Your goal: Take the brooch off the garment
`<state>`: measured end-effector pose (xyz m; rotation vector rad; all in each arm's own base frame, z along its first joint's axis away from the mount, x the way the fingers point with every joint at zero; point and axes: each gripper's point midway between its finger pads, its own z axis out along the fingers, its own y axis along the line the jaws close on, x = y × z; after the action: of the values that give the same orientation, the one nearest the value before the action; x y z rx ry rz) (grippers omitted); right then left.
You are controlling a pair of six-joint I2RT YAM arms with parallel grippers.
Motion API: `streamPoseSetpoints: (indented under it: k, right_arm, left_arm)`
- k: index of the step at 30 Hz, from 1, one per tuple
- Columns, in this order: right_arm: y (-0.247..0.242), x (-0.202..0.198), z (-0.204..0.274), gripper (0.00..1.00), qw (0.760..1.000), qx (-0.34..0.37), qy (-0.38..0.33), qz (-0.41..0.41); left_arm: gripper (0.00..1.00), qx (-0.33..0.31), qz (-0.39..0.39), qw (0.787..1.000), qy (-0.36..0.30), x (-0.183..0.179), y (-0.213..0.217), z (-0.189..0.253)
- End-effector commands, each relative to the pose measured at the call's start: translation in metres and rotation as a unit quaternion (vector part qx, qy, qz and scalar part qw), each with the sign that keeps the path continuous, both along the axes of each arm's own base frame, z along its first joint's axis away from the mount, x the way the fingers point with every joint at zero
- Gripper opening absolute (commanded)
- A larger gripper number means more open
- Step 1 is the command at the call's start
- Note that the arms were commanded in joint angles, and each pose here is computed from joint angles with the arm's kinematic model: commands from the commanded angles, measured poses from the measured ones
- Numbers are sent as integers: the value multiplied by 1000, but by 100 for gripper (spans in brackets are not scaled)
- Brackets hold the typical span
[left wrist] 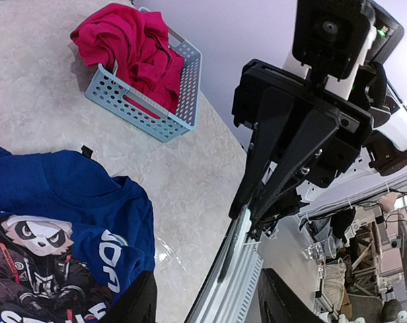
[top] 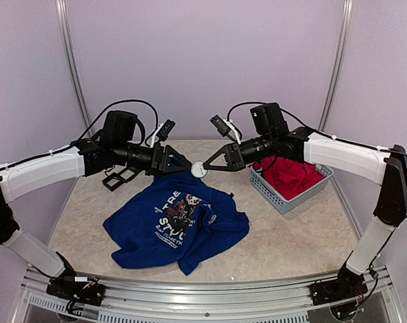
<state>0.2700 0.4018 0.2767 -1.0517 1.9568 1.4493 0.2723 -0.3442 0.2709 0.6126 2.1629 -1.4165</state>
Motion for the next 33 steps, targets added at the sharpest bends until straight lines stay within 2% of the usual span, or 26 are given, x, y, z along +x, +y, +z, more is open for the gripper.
streamPoseSetpoints:
  k: [1, 7, 19, 22, 23, 29, 33]
  right_arm:
    - [7, -3, 4, 0, 1000, 5, 7, 13]
    - [11, -5, 6, 0, 1000, 8, 6, 20]
    - [15, -11, 0, 0, 999, -1, 9, 31]
    - [14, -9, 0, 0, 1000, -2, 3, 21]
    - [13, -8, 2, 3, 1000, 0, 1, 15]
    - [7, -5, 4, 41, 1000, 12, -5, -16]
    - [2, -7, 5, 55, 999, 21, -4, -30]
  left_arm:
    - [44, -4, -21, 1000, 0, -3, -9, 3]
    - [34, -4, -26, 1000, 0, -5, -13, 1]
    - [1, -10, -35, 999, -1, -8, -19, 4]
    - [0, -9, -34, 999, 0, -8, -19, 2]
    - [0, -9, -33, 999, 0, -8, -18, 2]
    - [0, -15, -16, 1000, -1, -5, -9, 2]
    - [0, -27, -3, 1000, -4, -2, -2, 8]
